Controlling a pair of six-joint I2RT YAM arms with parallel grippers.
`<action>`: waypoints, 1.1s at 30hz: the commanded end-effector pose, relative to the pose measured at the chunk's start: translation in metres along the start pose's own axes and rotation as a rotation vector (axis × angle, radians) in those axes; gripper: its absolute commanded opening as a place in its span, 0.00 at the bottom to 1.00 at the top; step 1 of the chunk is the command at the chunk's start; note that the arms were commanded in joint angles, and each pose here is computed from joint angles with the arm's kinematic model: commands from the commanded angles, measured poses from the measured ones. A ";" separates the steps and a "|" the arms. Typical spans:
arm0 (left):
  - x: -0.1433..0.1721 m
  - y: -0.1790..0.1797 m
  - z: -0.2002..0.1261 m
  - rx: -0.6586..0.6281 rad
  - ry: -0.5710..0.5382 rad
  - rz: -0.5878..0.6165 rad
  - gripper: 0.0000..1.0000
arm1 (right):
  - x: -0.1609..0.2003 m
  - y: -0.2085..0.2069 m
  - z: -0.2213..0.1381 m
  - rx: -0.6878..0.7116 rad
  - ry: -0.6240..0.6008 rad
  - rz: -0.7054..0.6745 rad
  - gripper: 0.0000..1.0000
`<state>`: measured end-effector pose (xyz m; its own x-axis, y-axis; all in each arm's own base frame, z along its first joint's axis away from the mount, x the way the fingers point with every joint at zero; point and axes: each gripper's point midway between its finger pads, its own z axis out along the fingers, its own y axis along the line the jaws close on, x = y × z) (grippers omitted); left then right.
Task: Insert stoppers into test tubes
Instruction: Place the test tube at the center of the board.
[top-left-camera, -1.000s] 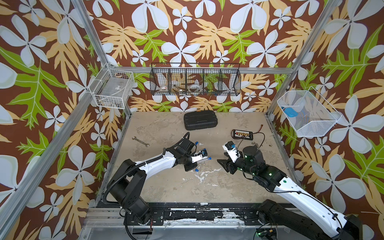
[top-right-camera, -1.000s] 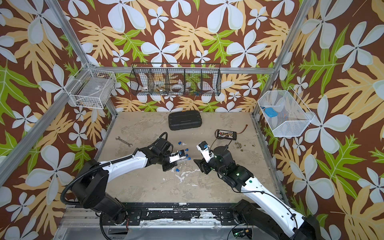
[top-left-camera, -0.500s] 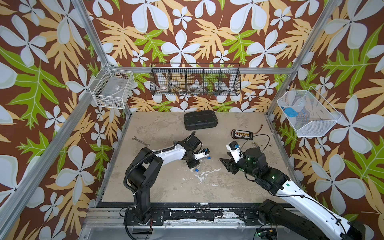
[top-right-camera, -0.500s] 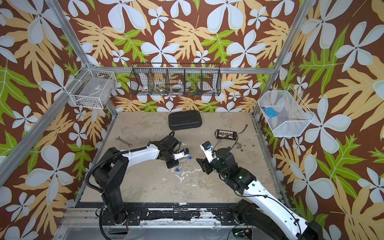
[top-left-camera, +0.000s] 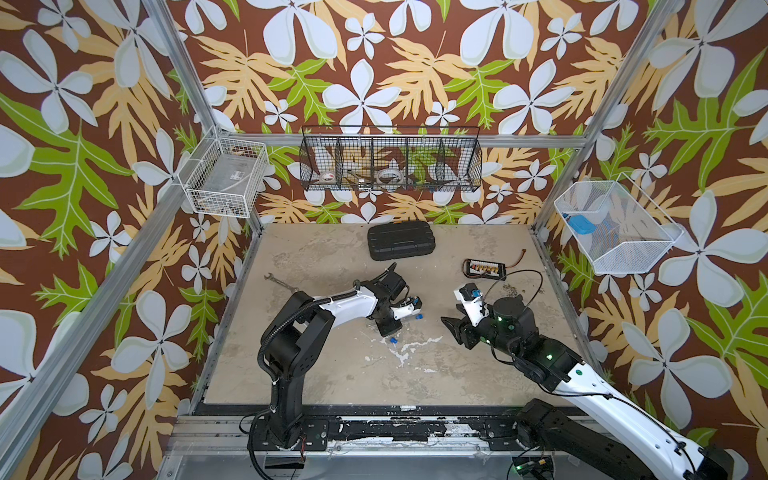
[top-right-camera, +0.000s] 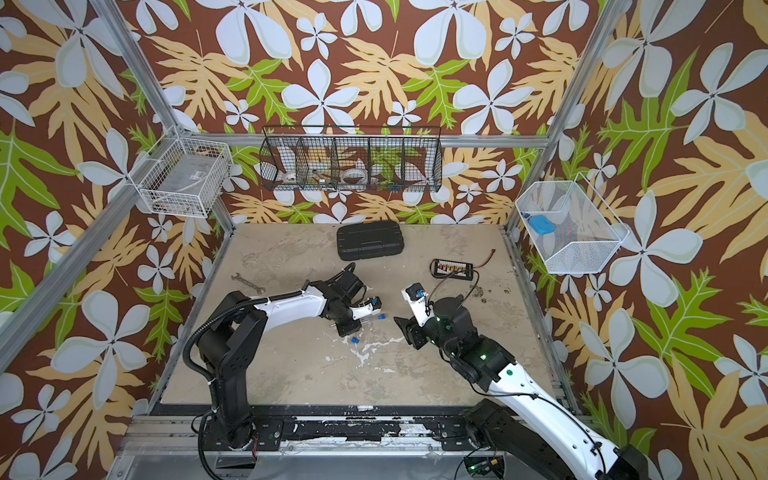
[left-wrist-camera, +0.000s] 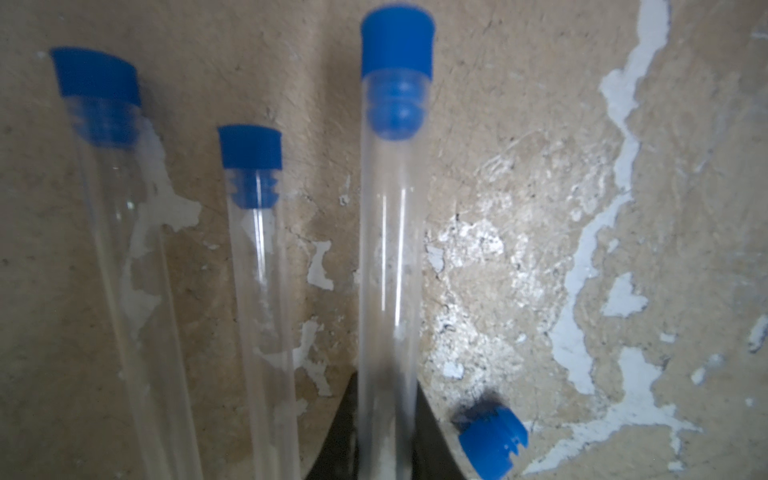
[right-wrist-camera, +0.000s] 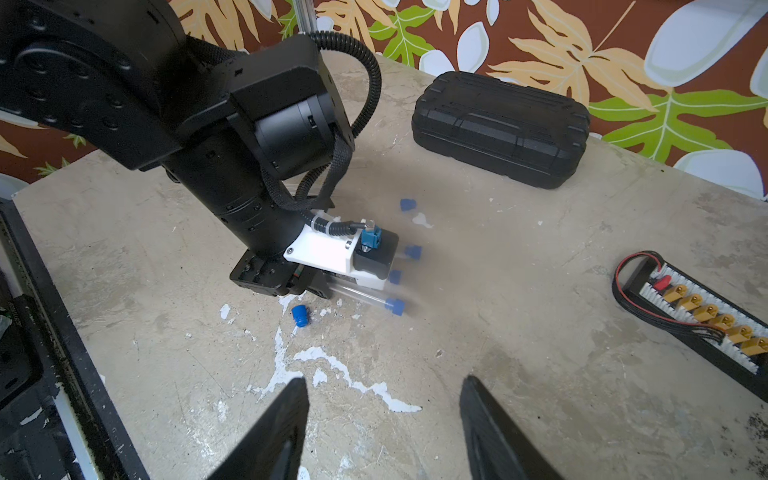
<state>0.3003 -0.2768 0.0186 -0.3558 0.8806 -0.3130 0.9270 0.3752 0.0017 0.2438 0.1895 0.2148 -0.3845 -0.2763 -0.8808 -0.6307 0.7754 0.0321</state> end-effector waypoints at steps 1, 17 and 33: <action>0.017 -0.001 0.005 -0.008 0.073 -0.019 0.14 | -0.001 0.000 -0.001 0.003 -0.003 -0.012 0.61; 0.017 0.002 0.006 -0.021 0.079 -0.020 0.23 | 0.000 -0.001 -0.003 0.009 -0.006 -0.015 0.60; -0.027 0.006 -0.081 -0.101 -0.138 -0.005 0.37 | -0.001 0.004 -0.002 -0.020 -0.018 0.001 0.61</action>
<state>0.3073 -0.2790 0.0864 -0.3343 0.8407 -0.4260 0.9122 0.4023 0.0780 0.2402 0.1881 0.2139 -0.3787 -0.2801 -0.8821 -0.6368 0.7705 0.0287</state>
